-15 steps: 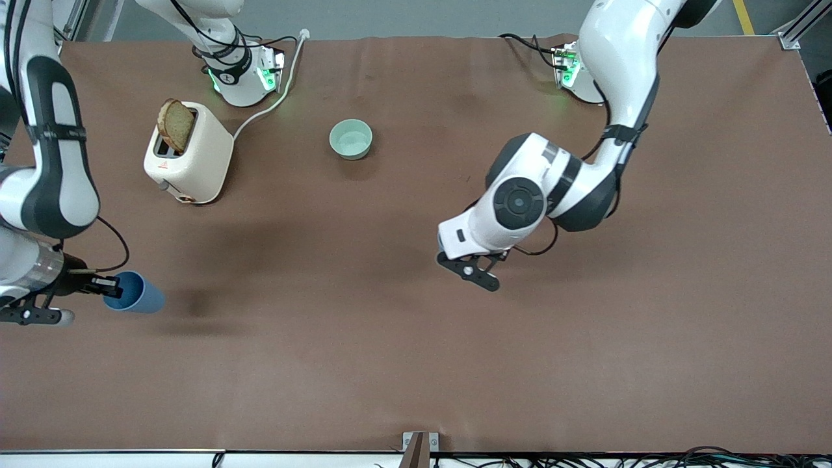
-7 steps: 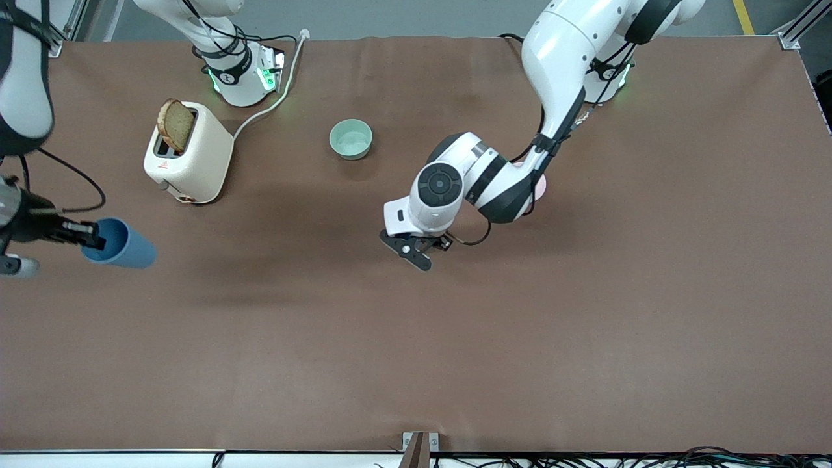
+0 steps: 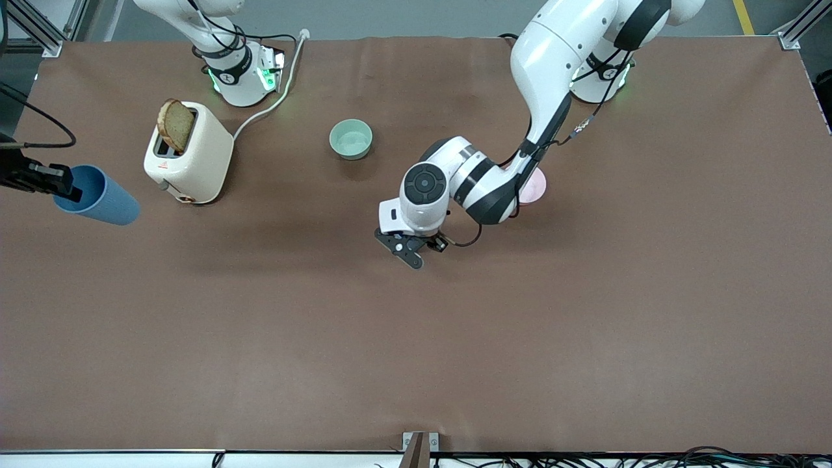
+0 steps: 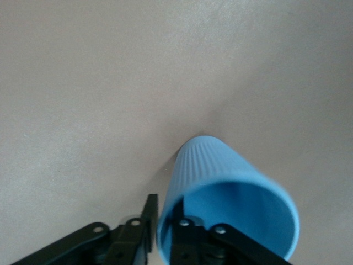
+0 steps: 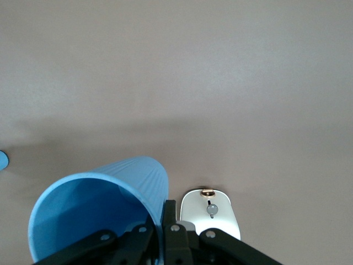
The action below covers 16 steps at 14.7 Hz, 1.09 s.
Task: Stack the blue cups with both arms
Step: 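Set the cup down, open the left gripper and withdraw it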
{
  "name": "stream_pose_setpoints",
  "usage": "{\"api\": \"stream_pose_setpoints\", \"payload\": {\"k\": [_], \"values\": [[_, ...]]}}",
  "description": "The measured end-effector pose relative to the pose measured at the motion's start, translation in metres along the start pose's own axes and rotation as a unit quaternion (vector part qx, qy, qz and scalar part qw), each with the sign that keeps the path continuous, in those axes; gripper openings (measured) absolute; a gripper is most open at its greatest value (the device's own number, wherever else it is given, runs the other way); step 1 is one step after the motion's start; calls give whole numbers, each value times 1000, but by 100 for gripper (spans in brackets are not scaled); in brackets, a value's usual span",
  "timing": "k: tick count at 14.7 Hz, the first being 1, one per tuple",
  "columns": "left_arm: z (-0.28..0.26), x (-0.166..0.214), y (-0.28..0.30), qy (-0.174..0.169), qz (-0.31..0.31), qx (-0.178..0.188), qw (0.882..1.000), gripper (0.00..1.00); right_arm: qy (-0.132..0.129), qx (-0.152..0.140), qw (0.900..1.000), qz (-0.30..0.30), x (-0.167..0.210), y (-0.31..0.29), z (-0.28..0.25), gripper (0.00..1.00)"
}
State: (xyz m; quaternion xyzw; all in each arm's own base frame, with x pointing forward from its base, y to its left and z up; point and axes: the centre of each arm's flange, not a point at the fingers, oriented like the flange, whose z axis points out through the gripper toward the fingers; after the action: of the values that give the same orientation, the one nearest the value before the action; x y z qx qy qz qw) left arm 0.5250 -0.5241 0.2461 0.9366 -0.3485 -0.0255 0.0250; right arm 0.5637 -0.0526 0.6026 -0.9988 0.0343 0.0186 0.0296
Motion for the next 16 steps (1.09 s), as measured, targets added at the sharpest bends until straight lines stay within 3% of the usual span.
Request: {"api": "stream_pose_setpoints", "payload": {"k": [3, 5, 8, 9, 13, 16], "values": [[-27, 3, -2, 7, 0, 3, 1000, 49, 2, 0, 1000, 0, -2, 0, -3, 4], [-75, 2, -19, 15, -13, 8, 1000, 69, 2, 0, 1000, 0, -2, 0, -3, 4], [-162, -11, -96, 46, -65, 14, 997, 96, 2, 0, 1000, -1, -2, -3, -3, 4], [-188, -20, -131, 53, -89, 17, 994, 100, 3, 0, 1000, 2, -2, -5, -3, 4], [-259, -82, -290, 66, -198, 49, 977, 100, 20, 5, 1000, 3, 2, -41, -4, 4], [-292, -138, -387, 83, -264, 62, 959, 100, 38, 39, 999, 1, 9, -82, 1, 4]]}}
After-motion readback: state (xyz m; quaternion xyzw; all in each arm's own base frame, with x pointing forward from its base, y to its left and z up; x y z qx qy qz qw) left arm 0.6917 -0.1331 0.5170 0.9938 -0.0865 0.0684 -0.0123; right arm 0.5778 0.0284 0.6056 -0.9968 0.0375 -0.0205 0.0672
